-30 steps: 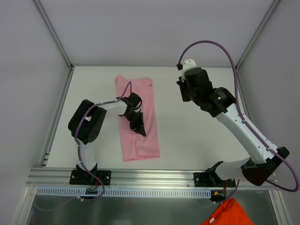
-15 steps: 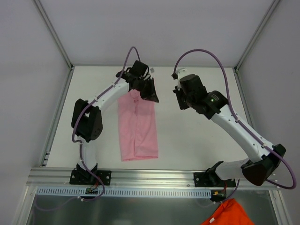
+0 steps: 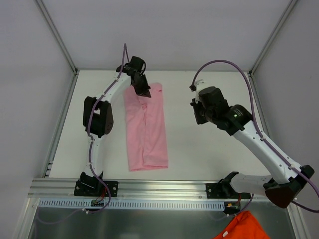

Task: Fold and stack the t-shirts
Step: Rotate the tshirt 90 degrees

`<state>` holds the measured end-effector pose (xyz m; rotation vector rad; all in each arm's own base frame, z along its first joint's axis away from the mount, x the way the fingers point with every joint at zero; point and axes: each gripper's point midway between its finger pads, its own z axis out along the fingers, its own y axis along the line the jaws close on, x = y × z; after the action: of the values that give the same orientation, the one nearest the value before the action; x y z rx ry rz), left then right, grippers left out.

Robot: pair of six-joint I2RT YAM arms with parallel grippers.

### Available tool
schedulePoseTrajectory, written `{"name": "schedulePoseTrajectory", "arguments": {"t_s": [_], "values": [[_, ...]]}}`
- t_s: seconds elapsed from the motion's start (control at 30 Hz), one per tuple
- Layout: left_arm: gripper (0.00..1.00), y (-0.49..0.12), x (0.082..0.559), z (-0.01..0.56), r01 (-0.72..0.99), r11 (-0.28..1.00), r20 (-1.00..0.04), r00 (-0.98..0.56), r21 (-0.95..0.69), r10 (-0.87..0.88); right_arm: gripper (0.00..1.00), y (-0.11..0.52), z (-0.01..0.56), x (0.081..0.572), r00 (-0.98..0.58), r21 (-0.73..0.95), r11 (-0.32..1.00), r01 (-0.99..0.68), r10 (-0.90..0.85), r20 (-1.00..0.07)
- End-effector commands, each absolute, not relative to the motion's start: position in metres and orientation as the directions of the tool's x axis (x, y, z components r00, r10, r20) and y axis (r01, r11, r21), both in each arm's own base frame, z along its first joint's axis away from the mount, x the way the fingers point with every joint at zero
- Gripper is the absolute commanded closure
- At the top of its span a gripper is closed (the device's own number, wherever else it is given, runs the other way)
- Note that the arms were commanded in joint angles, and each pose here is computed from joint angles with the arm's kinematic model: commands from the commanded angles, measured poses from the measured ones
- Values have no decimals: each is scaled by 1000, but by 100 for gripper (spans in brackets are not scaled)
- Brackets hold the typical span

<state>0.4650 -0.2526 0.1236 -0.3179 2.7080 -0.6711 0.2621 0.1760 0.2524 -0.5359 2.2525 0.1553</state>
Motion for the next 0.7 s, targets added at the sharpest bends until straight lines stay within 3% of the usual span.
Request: {"name": "schedulePoseTrajectory", "arguments": {"t_s": [0.0, 0.2, 0.43, 0.67], "values": [[100, -227, 477, 124, -214, 889, -326, -875, -405, -359, 99, 157, 252, 248, -606, -74, 917, -392, -318, -729], [100, -181, 494, 96, -344, 877, -331, -829, -335, -451, 99, 140, 244, 229, -632, -78, 922, -380, -320, -705], [100, -109, 495, 85, -537, 828, -405, -729, -163, -552, 99, 125, 231, 209, -663, -70, 928, -365, -312, -680], [100, -75, 498, 72, -615, 776, -405, -680, -136, -610, 99, 116, 229, 196, -680, -60, 932, -358, -304, -667]]}}
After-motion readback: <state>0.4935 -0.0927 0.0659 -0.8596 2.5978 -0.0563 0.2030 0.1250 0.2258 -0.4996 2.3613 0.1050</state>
